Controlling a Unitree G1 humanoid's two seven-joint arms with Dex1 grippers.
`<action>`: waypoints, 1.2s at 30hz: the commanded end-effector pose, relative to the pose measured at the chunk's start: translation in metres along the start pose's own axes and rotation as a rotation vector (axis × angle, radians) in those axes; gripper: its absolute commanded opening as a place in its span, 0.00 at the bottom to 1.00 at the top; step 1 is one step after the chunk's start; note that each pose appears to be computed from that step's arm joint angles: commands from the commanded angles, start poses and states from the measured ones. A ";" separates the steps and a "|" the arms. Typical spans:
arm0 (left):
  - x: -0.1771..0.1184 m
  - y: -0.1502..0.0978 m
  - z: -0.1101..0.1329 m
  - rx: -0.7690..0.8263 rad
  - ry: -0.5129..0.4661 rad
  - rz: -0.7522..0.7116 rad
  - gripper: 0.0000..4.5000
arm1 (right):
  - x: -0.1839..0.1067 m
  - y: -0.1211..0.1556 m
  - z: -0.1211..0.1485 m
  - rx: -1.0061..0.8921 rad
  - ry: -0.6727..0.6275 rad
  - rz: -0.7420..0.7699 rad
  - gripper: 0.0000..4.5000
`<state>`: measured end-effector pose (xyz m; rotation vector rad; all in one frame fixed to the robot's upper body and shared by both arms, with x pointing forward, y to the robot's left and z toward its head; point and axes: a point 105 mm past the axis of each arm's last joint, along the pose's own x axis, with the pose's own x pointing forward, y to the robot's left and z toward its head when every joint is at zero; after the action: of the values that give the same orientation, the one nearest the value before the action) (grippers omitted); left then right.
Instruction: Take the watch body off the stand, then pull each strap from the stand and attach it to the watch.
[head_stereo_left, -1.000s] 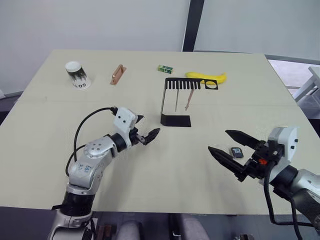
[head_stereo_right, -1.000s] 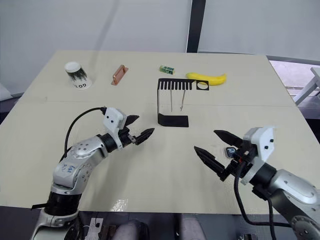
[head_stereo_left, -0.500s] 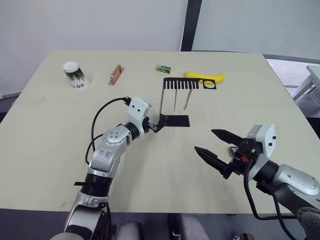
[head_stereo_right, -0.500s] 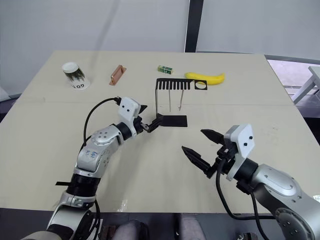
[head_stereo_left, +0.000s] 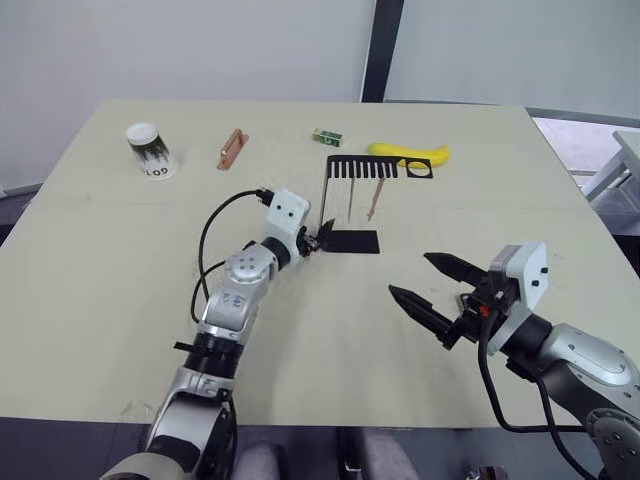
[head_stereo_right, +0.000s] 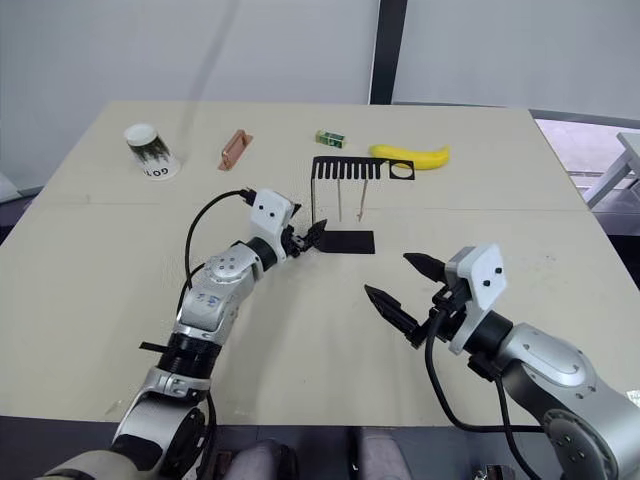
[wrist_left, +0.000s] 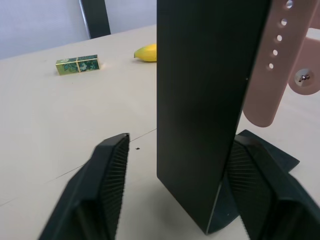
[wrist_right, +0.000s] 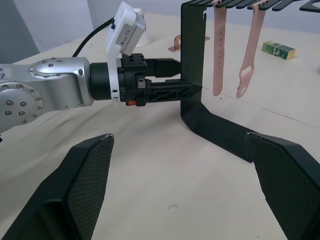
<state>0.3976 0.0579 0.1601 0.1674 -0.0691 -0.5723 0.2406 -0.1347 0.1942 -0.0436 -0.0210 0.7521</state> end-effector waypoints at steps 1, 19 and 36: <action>0.004 0.002 0.014 0.028 -0.045 0.022 0.71 | 0.000 -0.001 0.006 -0.020 -0.031 -0.013 1.00; 0.010 0.000 0.016 0.034 -0.057 0.034 0.19 | -0.001 -0.003 0.007 -0.015 -0.038 -0.029 1.00; 0.015 -0.006 0.021 0.013 -0.086 0.035 0.13 | -0.001 -0.003 0.007 -0.021 -0.037 -0.032 1.00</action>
<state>0.4050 0.0466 0.1655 0.1594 -0.1035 -0.5390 0.2439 -0.1378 0.1918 -0.0364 -0.0191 0.7296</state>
